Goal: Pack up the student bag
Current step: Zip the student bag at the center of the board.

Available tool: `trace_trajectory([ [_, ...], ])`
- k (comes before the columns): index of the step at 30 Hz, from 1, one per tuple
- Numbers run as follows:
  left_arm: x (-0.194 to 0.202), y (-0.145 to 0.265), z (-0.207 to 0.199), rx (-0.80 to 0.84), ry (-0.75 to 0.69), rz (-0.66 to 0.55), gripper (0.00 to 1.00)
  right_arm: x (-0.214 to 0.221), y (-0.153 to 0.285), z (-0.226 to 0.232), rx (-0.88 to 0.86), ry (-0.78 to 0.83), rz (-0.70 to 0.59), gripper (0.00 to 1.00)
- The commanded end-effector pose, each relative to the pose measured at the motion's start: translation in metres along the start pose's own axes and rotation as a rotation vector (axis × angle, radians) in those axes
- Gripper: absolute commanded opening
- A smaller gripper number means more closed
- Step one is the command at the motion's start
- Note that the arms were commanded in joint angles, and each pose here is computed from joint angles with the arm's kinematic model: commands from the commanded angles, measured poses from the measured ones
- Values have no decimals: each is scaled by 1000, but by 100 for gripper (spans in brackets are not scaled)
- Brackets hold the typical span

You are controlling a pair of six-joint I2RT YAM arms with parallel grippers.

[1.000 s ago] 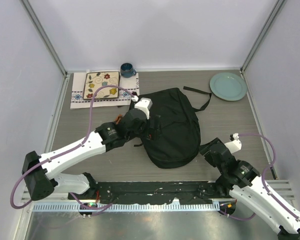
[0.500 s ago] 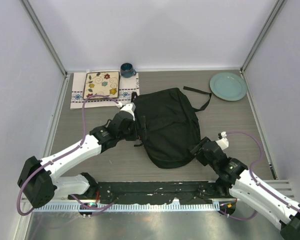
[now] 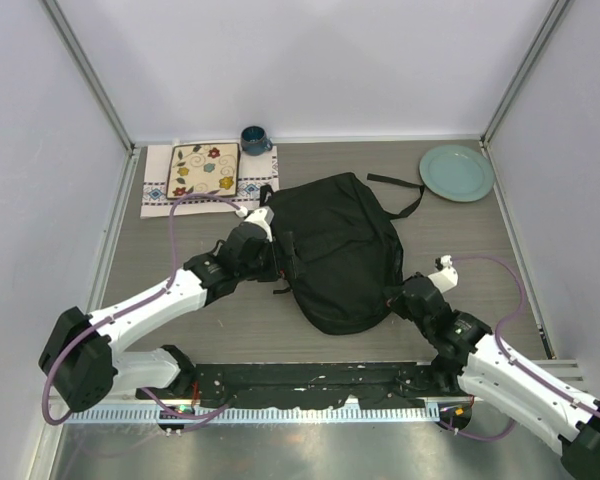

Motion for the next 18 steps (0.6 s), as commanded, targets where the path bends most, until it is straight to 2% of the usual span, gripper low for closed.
trace_trajectory([
  [1,0,-4,-1,30,30,-10,99,-36,0,20,-10,36,-188,0],
  [5,6,-9,4,20,45,0,100,-47,-5,22,28,98,-234,1],
  [10,14,-14,1,68,73,43,100,-63,-13,30,57,171,-219,4],
  [12,16,-16,3,72,81,48,100,-65,-14,35,51,218,-205,17],
  [14,18,-18,3,71,82,61,100,-64,-14,40,29,239,-167,37],
  [16,18,-18,3,71,83,63,100,-62,-9,43,-1,242,-142,52],
  [17,18,-18,4,69,81,63,100,-61,-2,43,-23,238,-122,58],
  [18,17,-17,3,68,81,58,100,-61,4,44,-40,223,-116,59],
])
Point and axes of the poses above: each gripper's point midway between its finger pads, its own y axis back along the fingers, its own z axis along the line the jaws close on, x = y × z, the point moved 7 cm from there along y, back along the fingers, and after that the axes turned 7 degrees about y, right-handed, at the moved point
